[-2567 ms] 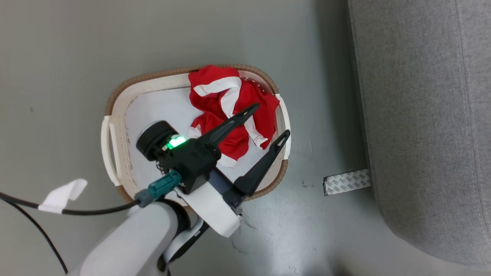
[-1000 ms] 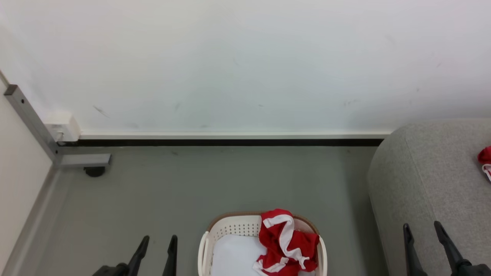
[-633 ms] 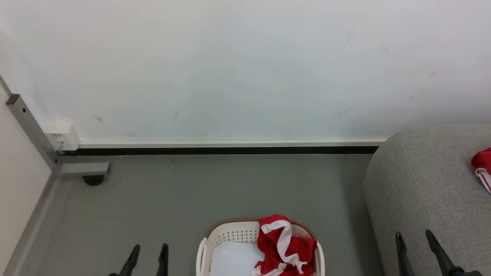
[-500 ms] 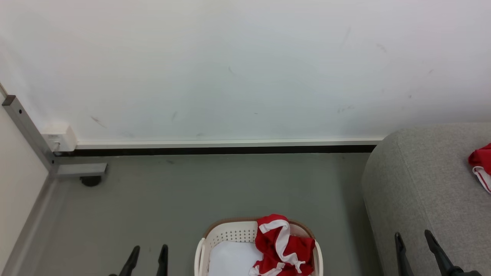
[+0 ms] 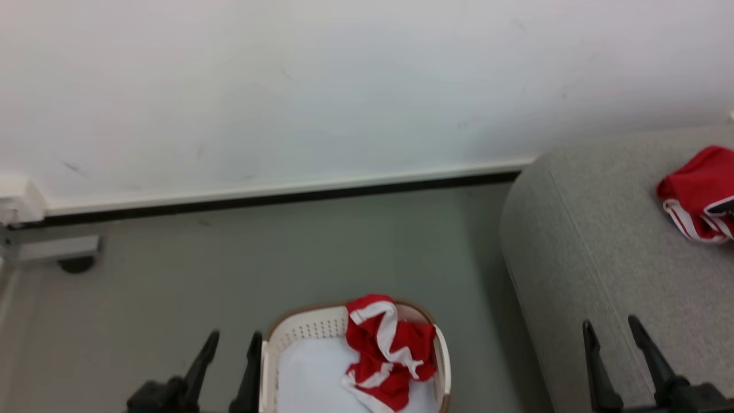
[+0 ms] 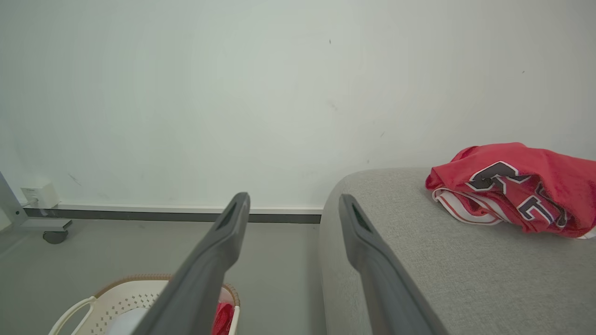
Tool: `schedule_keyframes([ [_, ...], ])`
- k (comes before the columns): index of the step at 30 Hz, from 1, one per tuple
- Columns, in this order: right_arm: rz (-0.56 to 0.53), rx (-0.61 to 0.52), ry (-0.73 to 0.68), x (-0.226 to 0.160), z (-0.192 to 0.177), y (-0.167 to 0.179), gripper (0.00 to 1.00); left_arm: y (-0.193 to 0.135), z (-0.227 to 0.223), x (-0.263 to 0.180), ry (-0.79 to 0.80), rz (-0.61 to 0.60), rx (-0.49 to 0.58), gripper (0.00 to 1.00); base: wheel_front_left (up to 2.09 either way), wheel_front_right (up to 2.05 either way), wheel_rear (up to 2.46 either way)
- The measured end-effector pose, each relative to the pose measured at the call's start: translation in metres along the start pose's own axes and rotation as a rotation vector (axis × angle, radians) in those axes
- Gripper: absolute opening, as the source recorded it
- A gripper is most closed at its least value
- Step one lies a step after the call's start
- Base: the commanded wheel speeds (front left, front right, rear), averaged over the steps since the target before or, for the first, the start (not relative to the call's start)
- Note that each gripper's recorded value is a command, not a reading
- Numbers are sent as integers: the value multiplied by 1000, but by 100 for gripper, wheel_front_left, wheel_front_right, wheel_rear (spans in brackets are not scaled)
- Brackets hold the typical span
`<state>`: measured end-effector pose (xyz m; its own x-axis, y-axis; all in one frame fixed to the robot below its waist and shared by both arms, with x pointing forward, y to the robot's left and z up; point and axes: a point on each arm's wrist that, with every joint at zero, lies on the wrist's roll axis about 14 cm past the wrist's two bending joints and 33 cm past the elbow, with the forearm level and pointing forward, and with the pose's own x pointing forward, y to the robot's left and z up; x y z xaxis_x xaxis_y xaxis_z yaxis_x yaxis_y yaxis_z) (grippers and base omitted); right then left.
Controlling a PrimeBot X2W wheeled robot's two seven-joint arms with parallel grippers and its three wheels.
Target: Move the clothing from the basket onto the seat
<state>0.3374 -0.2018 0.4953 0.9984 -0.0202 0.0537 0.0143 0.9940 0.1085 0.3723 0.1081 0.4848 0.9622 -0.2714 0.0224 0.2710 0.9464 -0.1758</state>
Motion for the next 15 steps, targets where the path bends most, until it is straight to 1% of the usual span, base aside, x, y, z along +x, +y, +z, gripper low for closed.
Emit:
schedule_keyframes([
  [3, -13, -9, -15, 12, 5, -5, 100, -11, 1, 29, -7, -63, 8, 100, 0, 0, 0],
  [6, -29, -11, -28, 26, 9, -11, 100, -20, -10, 59, 19, -129, 24, 100, 0, 0, 0],
  [11, -81, -43, -46, 48, 14, -31, 100, -35, -45, 109, 103, -238, 61, 100, 0, 0, 0],
  [15, -114, -71, -44, 66, 10, -46, 100, -51, -84, 141, 190, -322, 66, 100, 0, 0, 0],
])
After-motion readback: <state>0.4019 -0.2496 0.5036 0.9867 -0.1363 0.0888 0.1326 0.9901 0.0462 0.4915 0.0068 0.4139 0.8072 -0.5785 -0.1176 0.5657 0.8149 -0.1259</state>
